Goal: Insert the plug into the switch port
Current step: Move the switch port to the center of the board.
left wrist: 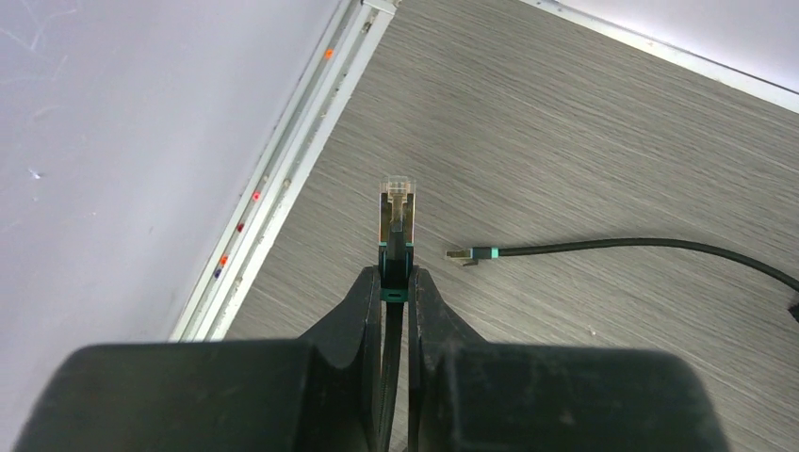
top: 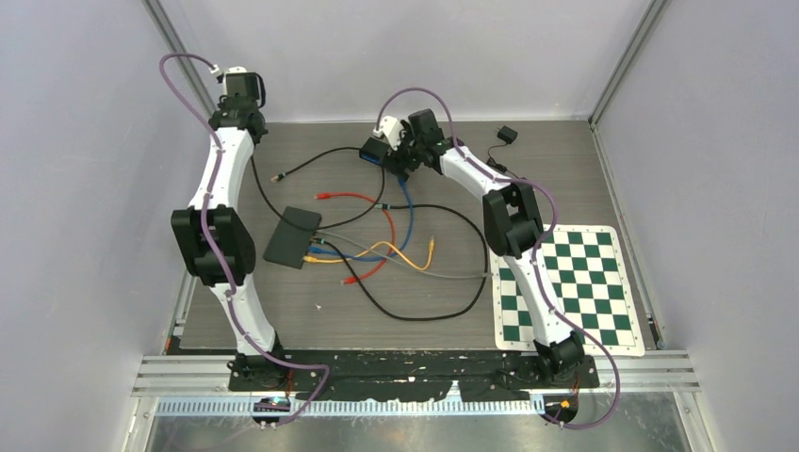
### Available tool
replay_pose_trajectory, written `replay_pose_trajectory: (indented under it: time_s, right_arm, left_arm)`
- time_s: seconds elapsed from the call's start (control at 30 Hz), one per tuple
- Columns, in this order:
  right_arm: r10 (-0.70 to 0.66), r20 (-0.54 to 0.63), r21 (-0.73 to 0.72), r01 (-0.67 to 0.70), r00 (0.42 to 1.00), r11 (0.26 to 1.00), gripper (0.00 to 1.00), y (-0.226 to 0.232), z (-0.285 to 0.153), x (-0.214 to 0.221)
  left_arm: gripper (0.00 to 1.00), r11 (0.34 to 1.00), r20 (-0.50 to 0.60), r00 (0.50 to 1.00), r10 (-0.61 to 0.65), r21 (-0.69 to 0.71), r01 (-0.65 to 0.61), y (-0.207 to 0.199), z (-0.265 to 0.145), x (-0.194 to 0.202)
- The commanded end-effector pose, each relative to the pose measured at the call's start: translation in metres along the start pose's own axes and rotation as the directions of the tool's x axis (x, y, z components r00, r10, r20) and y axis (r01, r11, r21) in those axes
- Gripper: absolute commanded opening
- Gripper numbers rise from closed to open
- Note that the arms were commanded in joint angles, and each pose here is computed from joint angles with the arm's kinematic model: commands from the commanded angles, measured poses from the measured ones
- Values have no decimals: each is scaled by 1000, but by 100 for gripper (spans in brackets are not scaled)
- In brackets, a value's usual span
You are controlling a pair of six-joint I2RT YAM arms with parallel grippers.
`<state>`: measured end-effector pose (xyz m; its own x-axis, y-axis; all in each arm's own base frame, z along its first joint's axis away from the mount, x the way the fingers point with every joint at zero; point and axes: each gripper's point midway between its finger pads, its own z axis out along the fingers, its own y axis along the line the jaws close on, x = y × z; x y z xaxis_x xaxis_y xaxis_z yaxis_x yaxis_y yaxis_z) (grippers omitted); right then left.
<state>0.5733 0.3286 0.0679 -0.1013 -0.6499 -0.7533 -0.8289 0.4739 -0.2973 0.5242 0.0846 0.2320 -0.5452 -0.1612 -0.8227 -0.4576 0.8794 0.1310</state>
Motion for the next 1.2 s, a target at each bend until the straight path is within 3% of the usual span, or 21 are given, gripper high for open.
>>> replay_pose_trajectory:
  time_s: [0.0,0.13,0.43,0.67,0.8,0.93,0.97,1.0,1.03,1.17]
  right_arm:
    - [-138,57,88,133,989,987,89,-35,-11,-31]
    - [-249,55,18,248,967,969,91,-23,-3,-30]
    - [-482,-72,-112,473,873,874,96,10,15,9]
    - [-532,-76,-204,510,843,836,88,24,15,18]
    - [-514,-61,-264,483,855,835,81,33,4,20]
    - [-392,-59,-289,360,918,887,73,36,-18,14]
    - [-328,-53,-291,299,943,909,64,34,-27,9]
    - [-297,-50,-289,271,953,918,48,33,-30,7]
    - [-253,-62,-264,228,966,937,42,28,-35,4]
    - [-130,-109,-151,113,985,982,33,13,-43,-1]
  left_arm:
    - [0,1000,22,999,-24,-4,24,7,1,-10]
    - [0,999,29,999,-30,19,30,3,3,-15]
    - [0,993,1,999,-54,108,54,-13,1,-4]
    - [0,993,-13,999,-36,113,37,-13,2,5]
    - [0,991,-7,999,-48,127,49,-14,-2,8]
    - [0,988,-22,998,-53,145,55,-16,-6,11]
    - [0,987,-26,998,-54,150,57,-16,-7,12]
    - [0,986,-27,998,-59,153,62,-16,-9,12]
    - [0,985,-25,998,-63,157,66,-16,-11,11]
    - [0,983,-19,997,-71,166,73,-14,-21,12]
